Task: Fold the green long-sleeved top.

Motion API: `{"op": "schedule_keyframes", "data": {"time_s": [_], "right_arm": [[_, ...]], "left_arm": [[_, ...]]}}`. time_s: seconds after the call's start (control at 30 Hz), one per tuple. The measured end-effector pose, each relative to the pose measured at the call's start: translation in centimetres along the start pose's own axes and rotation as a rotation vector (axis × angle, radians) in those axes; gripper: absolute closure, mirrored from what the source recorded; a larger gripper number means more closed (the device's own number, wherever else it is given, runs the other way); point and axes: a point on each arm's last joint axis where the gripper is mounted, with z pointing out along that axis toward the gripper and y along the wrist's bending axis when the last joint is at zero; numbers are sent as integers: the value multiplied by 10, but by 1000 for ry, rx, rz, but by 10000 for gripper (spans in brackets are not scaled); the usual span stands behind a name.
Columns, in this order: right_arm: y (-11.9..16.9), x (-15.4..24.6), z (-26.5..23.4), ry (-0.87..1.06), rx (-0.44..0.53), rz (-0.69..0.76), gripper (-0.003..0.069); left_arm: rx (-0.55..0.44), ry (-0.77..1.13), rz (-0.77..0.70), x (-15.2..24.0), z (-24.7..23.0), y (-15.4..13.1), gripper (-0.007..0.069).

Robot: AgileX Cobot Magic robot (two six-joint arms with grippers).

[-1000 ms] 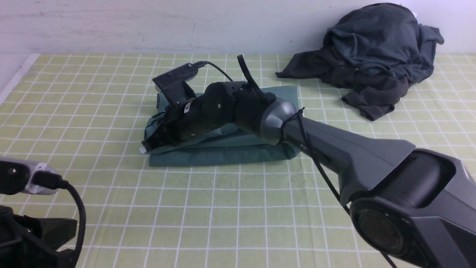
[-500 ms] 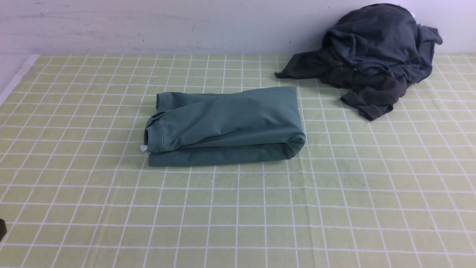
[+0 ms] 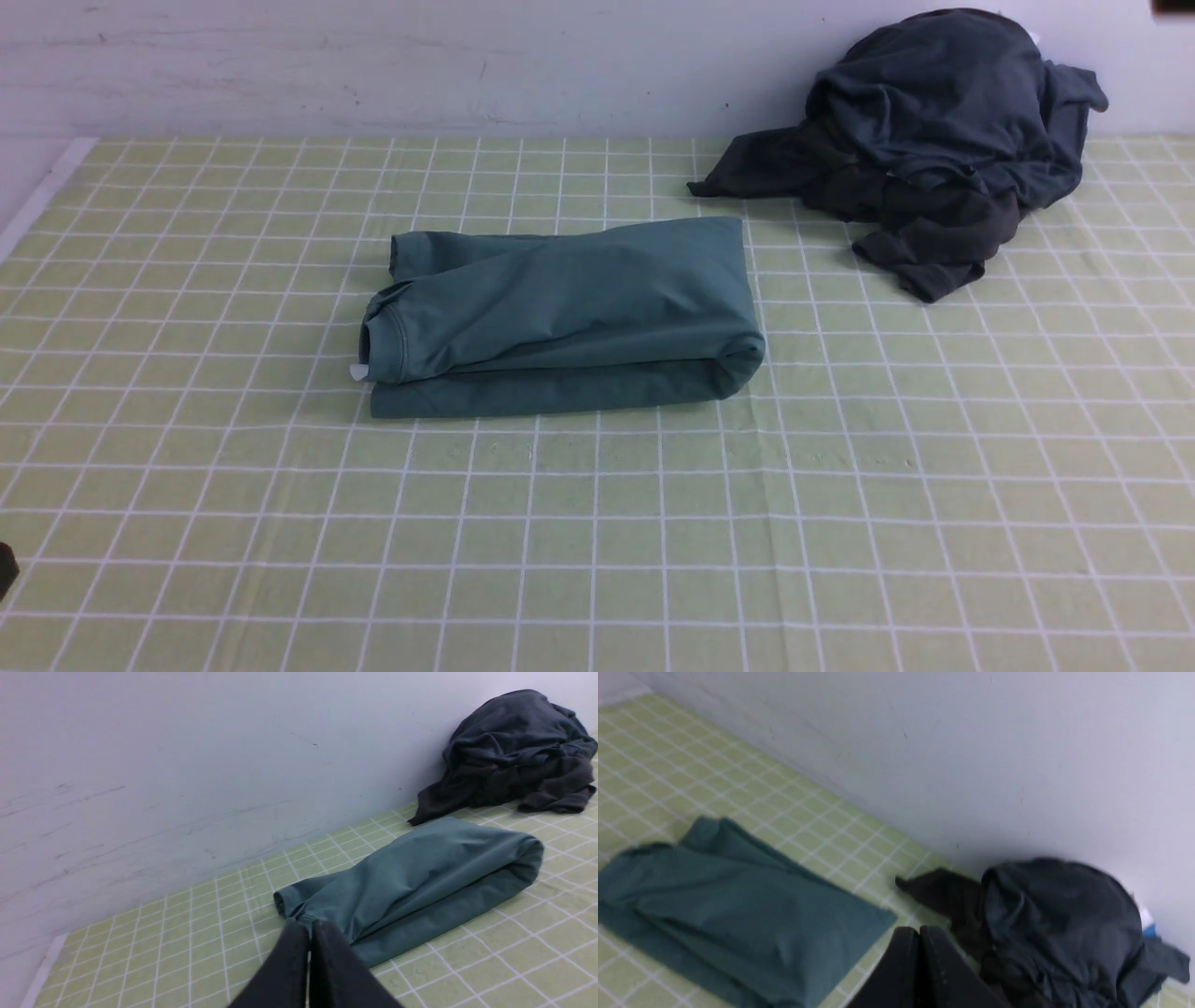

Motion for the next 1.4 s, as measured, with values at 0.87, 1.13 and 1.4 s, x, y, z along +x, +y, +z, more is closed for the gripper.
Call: {"op": "schedule_keyframes", "data": {"time_s": [0.87, 1.13, 1.4], "right_arm": [[92, 194, -127, -505, -160, -26, 673], [115, 222, -124, -244, -404, -123, 673], [98, 239, -117, -51, -184, -305, 673]], "left_arm": [[25, -5, 0, 0, 0, -1, 628], [25, -5, 0, 0, 0, -1, 628], [25, -6, 0, 0, 0, -1, 628]]}}
